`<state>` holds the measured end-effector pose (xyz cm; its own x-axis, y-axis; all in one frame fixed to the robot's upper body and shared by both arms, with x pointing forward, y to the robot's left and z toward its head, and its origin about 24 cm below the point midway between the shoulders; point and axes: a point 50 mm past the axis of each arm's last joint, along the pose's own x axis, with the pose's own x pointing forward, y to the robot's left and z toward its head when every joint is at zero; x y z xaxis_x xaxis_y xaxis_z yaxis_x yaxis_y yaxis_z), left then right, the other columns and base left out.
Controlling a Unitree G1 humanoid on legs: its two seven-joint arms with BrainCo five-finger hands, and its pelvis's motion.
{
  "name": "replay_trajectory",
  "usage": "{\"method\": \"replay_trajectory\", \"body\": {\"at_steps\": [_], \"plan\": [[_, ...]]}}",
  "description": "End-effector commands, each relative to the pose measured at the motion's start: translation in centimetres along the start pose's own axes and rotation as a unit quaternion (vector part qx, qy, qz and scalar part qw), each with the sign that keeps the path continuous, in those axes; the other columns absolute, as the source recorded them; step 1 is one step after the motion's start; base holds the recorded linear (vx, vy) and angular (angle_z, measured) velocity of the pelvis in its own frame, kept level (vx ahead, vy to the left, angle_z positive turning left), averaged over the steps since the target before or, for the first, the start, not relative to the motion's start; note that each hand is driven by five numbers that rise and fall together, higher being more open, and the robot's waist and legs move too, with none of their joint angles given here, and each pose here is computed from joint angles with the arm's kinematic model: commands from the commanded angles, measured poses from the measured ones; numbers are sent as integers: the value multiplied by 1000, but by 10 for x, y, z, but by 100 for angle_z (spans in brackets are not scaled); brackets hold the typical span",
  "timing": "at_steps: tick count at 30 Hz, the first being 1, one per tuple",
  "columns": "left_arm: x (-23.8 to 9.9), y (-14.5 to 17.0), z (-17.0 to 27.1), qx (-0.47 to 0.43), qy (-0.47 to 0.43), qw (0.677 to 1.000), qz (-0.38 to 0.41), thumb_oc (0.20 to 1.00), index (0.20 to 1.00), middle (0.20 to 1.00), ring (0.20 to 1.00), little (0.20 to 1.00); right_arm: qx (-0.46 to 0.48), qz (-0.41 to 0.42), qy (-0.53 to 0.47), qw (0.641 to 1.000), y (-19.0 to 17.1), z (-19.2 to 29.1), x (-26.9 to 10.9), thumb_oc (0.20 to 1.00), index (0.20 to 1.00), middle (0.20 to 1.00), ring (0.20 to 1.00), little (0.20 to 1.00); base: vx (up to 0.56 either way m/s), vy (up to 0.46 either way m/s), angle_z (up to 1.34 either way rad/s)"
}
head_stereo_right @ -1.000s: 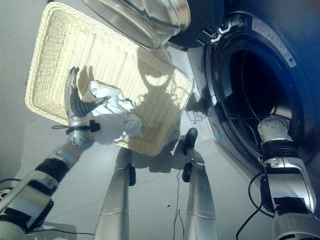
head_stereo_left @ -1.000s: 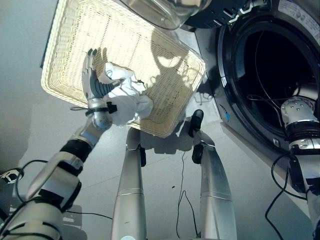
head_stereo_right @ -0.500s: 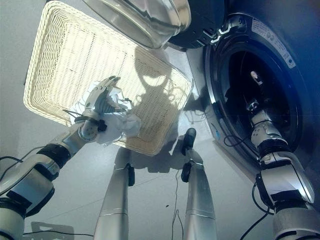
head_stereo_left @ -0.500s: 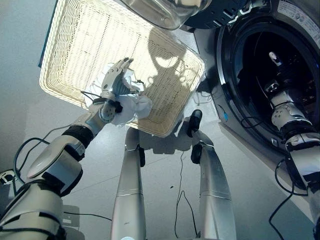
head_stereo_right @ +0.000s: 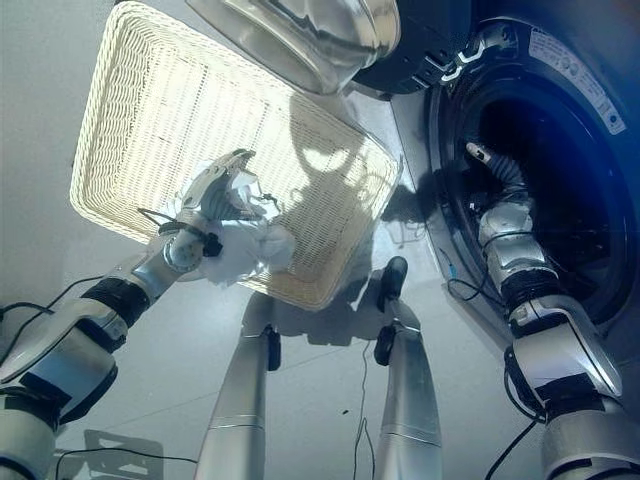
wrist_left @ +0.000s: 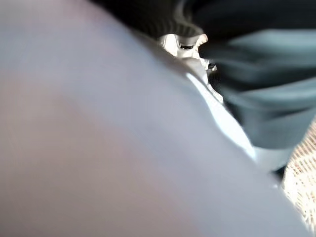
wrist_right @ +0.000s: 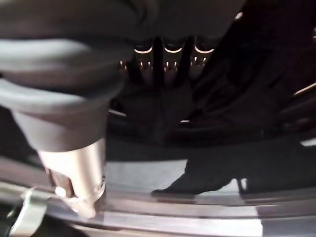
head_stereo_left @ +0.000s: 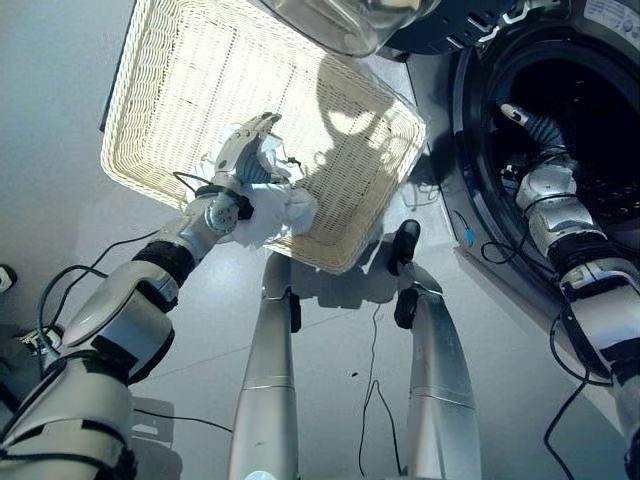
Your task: Put the clothes into the washing machine.
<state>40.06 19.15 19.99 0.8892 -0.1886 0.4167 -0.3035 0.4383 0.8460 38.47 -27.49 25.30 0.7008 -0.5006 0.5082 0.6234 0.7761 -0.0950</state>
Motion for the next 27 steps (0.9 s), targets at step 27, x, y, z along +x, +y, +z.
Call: {"method": "replay_trajectory", "body": {"at_steps": [27], "plan": [[-45,43,-63,-229,195,860,411,1000,1000,1000,1000,1000,-55,276,-122,952,89,-19,-138,1000,1000,1000,1000,1000,-12,4,0]]}}
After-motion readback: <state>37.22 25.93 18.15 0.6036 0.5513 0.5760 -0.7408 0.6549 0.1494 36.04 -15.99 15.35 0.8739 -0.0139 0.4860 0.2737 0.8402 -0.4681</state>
